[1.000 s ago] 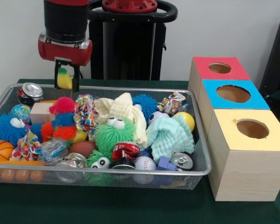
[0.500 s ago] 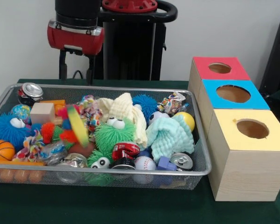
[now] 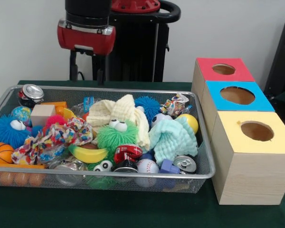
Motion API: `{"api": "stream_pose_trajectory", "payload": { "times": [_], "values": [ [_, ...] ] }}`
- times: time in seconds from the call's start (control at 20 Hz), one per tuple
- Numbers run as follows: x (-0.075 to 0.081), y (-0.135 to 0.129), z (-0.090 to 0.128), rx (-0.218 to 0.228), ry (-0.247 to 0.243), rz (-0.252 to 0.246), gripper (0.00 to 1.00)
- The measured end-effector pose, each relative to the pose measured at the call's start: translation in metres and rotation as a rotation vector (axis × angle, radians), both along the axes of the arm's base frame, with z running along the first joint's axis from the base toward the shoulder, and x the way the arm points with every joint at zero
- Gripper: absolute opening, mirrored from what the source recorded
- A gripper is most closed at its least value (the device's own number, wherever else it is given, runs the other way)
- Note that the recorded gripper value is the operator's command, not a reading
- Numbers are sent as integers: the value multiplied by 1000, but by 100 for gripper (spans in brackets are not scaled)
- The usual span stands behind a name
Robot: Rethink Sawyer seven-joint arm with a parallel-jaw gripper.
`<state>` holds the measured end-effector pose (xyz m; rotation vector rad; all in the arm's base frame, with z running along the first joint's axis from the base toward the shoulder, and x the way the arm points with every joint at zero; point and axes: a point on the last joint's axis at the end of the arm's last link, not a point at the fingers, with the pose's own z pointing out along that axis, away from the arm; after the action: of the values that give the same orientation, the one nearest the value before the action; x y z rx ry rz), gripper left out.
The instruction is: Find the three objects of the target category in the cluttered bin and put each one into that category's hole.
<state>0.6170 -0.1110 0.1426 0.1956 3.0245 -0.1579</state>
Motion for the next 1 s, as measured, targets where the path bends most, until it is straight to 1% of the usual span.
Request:
{"api": "stream_pose_trajectory", "payload": {
  "times": [0.05,0.15,0.2,0.3,0.4,0.5,0.6,0.65,0.7,0.85,0.9,0.95,1.0],
  "values": [
    [2,14,1,5,1,8,100],
    [2,20,1,9,2,10,100],
    [3,33,1,16,4,15,100],
    [4,49,1,32,6,13,100],
    [3,76,-2,64,9,-2,100],
    [1,102,-11,94,4,-29,100],
    [0,118,-19,110,-6,-52,100],
    [-1,134,-29,125,-24,-82,100],
    [-2,143,-36,132,-36,-102,100],
    [-8,158,-51,143,-58,-147,100],
    [-12,162,-58,146,-64,-172,100],
    [-20,163,-71,145,-64,-214,100],
    [-22,161,-75,143,-63,-226,100]
  ]
}}
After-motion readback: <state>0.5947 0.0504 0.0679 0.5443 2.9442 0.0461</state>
